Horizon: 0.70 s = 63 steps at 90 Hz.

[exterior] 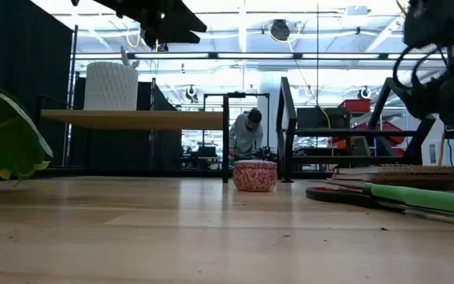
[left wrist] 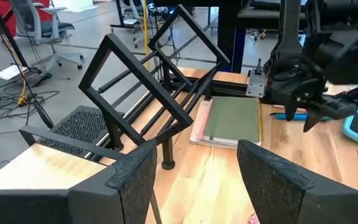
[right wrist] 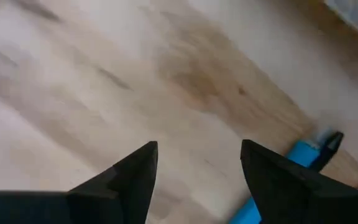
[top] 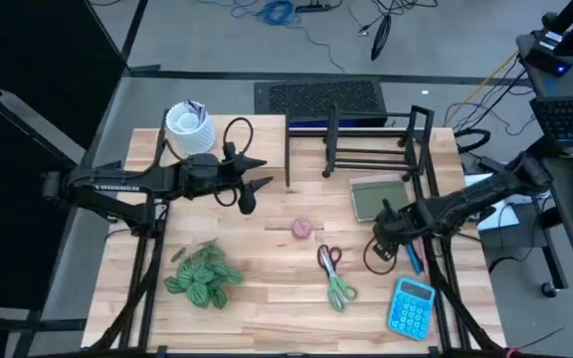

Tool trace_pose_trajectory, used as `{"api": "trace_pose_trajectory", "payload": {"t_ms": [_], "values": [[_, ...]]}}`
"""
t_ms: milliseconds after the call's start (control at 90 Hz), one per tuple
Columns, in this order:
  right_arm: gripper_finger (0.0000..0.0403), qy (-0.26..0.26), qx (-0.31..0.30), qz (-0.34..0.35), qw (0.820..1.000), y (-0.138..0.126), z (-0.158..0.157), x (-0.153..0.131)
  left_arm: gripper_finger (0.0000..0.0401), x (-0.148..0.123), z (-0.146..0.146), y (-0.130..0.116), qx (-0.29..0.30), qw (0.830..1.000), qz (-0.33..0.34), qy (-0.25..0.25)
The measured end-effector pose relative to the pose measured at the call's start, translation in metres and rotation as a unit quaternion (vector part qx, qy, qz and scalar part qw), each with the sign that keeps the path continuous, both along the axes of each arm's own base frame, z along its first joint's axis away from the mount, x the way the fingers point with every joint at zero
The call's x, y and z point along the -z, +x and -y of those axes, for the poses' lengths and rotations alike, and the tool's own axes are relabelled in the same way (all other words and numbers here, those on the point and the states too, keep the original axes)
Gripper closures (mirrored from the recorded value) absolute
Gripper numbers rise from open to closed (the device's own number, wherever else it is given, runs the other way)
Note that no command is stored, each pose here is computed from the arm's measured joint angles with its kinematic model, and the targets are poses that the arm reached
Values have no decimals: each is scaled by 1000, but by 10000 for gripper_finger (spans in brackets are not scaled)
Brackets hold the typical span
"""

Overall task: Stock shelves
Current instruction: Put the blue pen into the white pen holder

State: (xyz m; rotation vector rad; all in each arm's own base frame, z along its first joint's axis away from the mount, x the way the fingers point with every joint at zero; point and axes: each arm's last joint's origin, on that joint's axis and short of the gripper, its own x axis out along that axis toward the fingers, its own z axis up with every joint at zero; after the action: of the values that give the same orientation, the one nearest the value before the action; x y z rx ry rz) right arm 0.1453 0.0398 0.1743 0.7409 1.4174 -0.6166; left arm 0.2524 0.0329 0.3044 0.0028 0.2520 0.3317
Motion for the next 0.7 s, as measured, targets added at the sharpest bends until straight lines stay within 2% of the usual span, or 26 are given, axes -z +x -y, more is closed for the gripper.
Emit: {"api": "trace_pose_trajectory", "payload": {"t_ms": [67, 178, 322, 533, 700], "values": [[190, -10, 7, -39, 999, -2, 5, -4, 192, 1, 0, 1, 0, 1000, -3, 0], [190, -3, 14, -58, 998, 3, 8, -2, 192, 3, 0, 2, 1, 1000, -7, -3], [190, -8, -8, -111, 994, 9, 9, 11, 192, 5, 0, 3, 5, 1000, -12, -5], [190, 14, -40, -202, 978, 15, 5, 34, 192, 8, 0, 6, 10, 1000, -16, -7], [190, 21, -43, -222, 974, 18, 4, 44, 192, 9, 1, 7, 12, 1000, -21, -8]]}}
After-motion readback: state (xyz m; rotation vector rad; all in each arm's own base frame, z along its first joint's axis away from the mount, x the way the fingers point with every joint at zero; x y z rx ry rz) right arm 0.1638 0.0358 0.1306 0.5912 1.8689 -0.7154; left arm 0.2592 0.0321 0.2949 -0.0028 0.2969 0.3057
